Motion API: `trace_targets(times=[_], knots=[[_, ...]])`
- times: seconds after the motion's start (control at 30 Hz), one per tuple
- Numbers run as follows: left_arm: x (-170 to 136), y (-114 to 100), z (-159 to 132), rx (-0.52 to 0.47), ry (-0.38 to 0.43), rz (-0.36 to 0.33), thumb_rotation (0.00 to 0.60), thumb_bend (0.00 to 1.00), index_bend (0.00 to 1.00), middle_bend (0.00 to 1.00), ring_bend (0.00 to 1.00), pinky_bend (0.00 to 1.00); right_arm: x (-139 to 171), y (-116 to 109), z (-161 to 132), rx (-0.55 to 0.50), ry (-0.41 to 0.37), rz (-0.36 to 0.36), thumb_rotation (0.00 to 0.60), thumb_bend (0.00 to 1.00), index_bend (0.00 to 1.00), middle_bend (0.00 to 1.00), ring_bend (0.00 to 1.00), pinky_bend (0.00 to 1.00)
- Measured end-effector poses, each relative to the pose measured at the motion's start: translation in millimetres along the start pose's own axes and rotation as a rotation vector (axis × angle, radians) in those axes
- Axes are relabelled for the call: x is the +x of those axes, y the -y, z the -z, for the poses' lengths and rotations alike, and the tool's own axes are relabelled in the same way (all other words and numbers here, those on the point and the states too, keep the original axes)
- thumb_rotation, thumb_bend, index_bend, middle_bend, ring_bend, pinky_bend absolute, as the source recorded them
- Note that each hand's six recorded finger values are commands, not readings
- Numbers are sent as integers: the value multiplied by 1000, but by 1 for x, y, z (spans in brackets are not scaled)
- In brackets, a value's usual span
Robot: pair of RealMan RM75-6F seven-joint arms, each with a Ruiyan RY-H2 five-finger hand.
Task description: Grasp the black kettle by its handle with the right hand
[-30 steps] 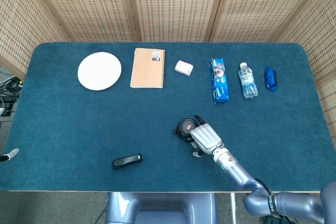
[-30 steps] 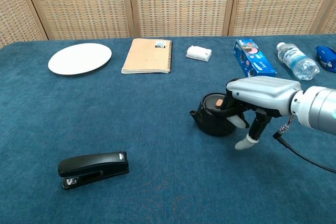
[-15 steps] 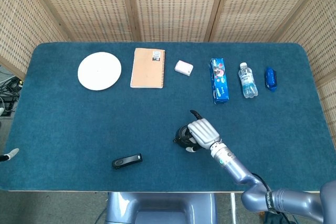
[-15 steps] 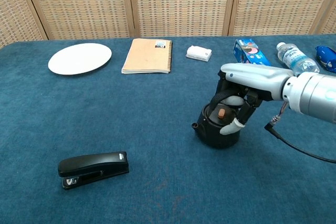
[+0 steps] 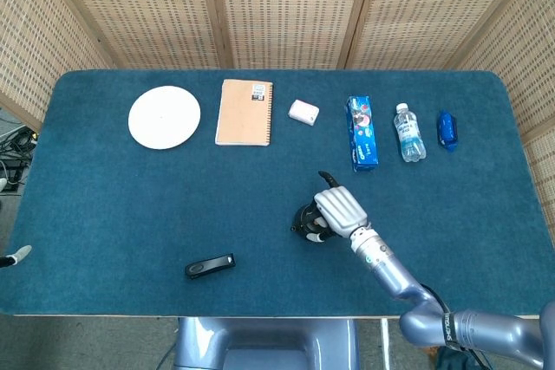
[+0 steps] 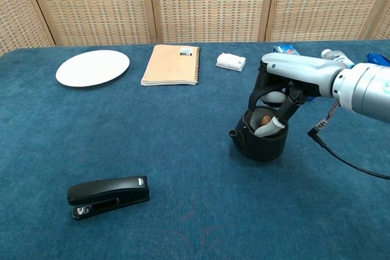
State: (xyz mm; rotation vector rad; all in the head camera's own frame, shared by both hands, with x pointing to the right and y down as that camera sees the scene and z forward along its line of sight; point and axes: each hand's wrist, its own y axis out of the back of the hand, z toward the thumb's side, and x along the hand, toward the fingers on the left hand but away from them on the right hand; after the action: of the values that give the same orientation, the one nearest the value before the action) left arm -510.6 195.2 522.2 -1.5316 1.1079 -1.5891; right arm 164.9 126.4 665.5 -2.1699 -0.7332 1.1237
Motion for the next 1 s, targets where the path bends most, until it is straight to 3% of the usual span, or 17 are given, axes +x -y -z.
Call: trace_targets(times=[0.07,0.23,0.47,0.7,0.83,1.0], knots=[[0,0,0,1,0,1,600,0,0,0,0,0,1,-1,1,-9,15,-6,576,0,1000,1000,932,0],[0,1,-1,2,1,2,600,0,0,0,0,0,3,-4,6,-29,73,-17,417,0,1000,1000,951,0],[0,1,-1,1,1,3,600,0,0,0,0,0,9,-12,10,-62,207,-26,403,0,1000,1000,975,0],[0,1,-1,2,1,1,600,0,0,0,0,0,9,-25,3,-88,242,30,387,19,1000,1000,998,65],[0,0,-1,2,0,0,600,0,0,0,0,0,8,-24,4,-90,252,38,401,176,1000,1000,1000,75],[0,0,-1,2,1,-1,600,0,0,0,0,0,8,-24,4,-88,254,37,411,562,1000,1000,1000,87]])
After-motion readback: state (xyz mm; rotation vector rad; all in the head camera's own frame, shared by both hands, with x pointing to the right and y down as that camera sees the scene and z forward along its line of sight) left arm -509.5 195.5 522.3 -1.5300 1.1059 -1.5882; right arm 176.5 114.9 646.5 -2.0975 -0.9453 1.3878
